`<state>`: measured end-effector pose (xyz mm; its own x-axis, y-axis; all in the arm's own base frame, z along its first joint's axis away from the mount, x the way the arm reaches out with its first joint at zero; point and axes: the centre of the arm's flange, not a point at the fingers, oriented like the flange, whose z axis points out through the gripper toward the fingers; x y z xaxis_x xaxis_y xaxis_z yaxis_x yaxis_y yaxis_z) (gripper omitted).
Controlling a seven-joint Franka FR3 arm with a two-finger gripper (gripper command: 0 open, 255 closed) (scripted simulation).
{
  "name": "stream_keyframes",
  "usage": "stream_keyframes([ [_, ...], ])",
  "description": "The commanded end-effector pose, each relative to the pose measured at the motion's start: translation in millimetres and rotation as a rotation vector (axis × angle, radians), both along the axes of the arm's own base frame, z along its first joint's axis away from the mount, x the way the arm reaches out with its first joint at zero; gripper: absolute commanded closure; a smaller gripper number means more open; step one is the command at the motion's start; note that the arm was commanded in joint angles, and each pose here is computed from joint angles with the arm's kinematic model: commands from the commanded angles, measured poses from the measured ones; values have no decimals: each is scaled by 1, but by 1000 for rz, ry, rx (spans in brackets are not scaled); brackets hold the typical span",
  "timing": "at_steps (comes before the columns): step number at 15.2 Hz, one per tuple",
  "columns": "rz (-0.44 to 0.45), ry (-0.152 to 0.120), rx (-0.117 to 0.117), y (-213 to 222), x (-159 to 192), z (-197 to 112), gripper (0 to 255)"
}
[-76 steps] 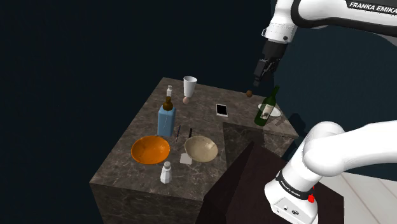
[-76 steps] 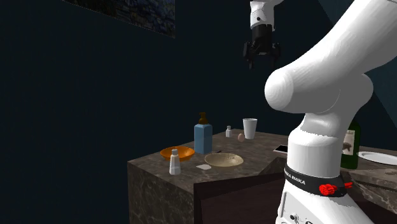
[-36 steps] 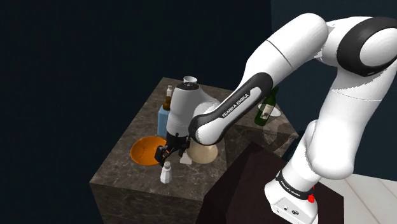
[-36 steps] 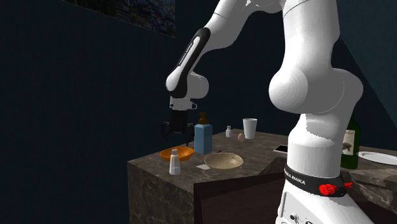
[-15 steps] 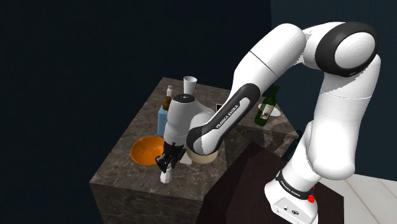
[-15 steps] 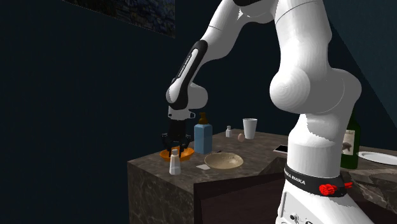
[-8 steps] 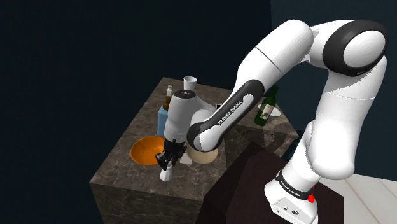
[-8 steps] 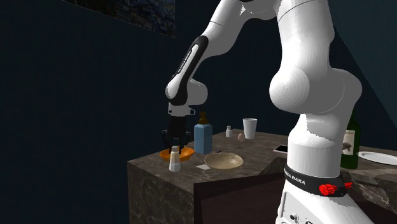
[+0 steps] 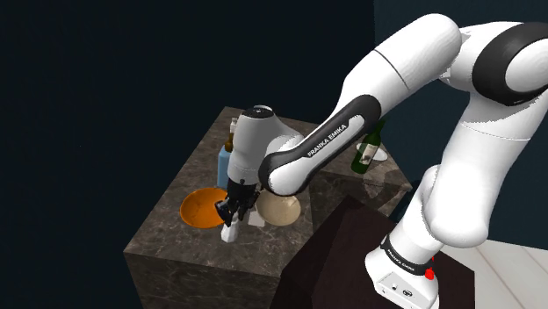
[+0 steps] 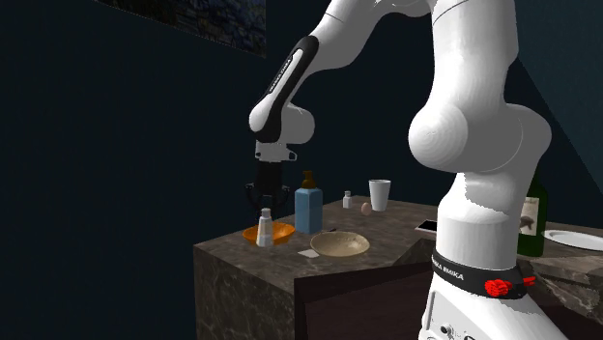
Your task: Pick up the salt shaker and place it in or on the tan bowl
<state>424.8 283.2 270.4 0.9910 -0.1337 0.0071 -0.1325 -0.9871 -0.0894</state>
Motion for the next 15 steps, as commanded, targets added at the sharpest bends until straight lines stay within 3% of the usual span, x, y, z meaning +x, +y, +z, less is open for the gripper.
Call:
stream_keyframes([
  [1, 0, 0, 0, 1, 0, 11, 255],
  [12, 0, 0, 0, 1, 0, 64, 255],
  [15, 0, 0, 0, -38, -1, 71, 255],
])
